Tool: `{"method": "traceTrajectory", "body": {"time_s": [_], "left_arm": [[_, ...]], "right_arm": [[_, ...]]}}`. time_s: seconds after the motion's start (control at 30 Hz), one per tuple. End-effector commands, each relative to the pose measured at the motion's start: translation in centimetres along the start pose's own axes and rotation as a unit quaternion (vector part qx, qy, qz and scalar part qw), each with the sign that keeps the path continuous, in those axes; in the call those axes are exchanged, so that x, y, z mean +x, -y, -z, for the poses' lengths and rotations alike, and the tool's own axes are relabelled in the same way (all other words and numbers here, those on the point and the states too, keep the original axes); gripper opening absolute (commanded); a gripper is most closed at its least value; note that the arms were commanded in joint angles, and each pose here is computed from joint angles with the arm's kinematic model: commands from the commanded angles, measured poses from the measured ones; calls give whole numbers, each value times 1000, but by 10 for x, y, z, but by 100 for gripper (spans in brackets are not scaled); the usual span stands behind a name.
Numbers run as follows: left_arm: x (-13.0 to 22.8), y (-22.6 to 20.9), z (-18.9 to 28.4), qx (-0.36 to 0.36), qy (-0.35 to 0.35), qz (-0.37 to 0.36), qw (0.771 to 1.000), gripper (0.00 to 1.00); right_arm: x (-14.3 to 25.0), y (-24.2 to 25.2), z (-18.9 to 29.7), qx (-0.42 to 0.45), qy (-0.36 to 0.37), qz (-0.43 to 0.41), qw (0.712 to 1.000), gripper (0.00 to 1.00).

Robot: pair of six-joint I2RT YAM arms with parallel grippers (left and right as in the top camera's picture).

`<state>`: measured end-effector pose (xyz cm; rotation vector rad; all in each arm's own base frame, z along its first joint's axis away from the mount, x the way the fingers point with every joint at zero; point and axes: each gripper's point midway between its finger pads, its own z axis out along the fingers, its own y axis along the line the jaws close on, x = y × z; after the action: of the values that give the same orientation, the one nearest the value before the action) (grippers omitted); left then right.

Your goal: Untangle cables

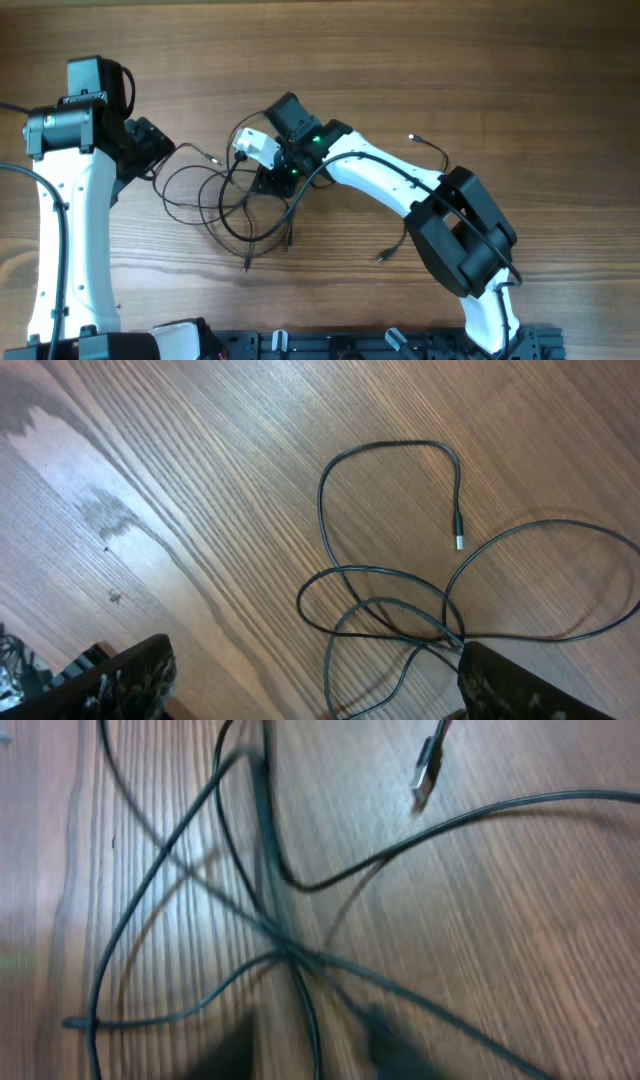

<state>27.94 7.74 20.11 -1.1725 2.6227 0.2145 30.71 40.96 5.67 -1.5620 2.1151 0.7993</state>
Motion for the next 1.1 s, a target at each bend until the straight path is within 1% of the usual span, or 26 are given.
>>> {"method": "traceTrajectory", "body": {"time_s": [0.0, 0.03, 0.07, 0.1, 0.2, 0.27, 0.3, 0.33, 0.4, 0.43, 0.5, 0.53, 0.57, 0.6, 0.63, 0.67, 0.7, 0.73, 0.77, 0.83, 0.87, 0.9, 0.97, 1.0, 1.03, 1.07], "left_arm": [[1, -1, -1, -2, -6, 5, 1000, 92], [2, -1, -1, -2, -7, 5, 1000, 92], [2, -1, -1, -3, -7, 5, 1000, 92], [2, -2, -1, -3, -8, 5, 1000, 92], [5, 0, -1, 1, -15, 4, 1000, 93], [6, -1, -1, 1, -18, 4, 1000, 92], [7, 0, -1, 4, -21, 4, 1000, 92], [9, 2, -1, 8, -25, 3, 1000, 92], [10, 4, -1, 13, -29, 4, 999, 92], [11, 5, -1, 17, -32, 2, 999, 93], [13, 8, 0, 26, -39, 2, 999, 91], [16, 11, 0, 35, -46, 2, 998, 86], [20, 16, 1, 50, -57, -2, 997, 82], [29, 28, 4, 86, -82, -26, 993, 80], [45, 50, 13, 160, -121, -80, 976, 78], [56, 64, 21, 213, -139, -131, 958, 80], [66, 76, 30, 259, -149, -181, 937, 84], [75, 84, 38, 292, -156, -222, 917, 88], [81, 87, 40, 298, -156, -247, 909, 90], [85, 90, 41, 295, -154, -260, 907, 93], [86, 92, 41, 297, -152, -265, 905, 94], [87, 93, 42, 298, -151, -268, 904, 95], [87, 94, 42, 298, -151, -268, 904, 95], [88, 94, 42, 298, -151, -269, 904, 95], [88, 94, 42, 298, -151, -268, 904, 96], [88, 94, 42, 298, -151, -268, 904, 96]], "right_arm": [[2, 7, -3, 8, -2, -47, 999, 4], [-1, 20, 9, 43, -1, -86, 995, 4], [-8, 30, 27, 72, 7, -103, 992, 4], [-24, 37, 56, 96, 28, -101, 990, 4], [-88, 56, 178, 194, 132, -71, 969, 4], [-138, 47, 292, 260, 248, -36, 932, 4], [-158, 34, 350, 284, 314, -25, 906, 4], [-170, 21, 386, 292, 359, -10, 886, 4], [-191, -18, 450, 299, 439, 50, 846, 4], [-199, -38, 475, 301, 471, 78, 826, 4], [-204, -57, 495, 295, 501, 95, 808, 4], [-205, -59, 494, 289, 501, 98, 810, 4], [-202, -57, 485, 279, 490, 93, 821, 4], [-196, -49, 470, 273, 468, 76, 837, 4], [-187, -37, 449, 264, 438, 53, 857, 4], [-186, -33, 442, 260, 430, 47, 863, 4], [-185, -30, 436, 253, 425, 45, 868, 4], [-186, -30, 432, 246, 424, 47, 870, 4], [-188, -29, 433, 246, 427, 50, 869, 4], [-197, -36, 443, 247, 447, 75, 857, 4], [-205, -48, 453, 236, 468, 103, 845, 4], [-217, -74, 471, 213, 503, 159, 822, 4], [-229, -101, 501, 206, 551, 208, 782, 4], [-231, -101, 511, 216, 565, 200, 771, 4], [-230, -92, 512, 232, 564, 182, 771, 4], [-226, -75, 508, 258, 553, 144, 779, 4]]}}
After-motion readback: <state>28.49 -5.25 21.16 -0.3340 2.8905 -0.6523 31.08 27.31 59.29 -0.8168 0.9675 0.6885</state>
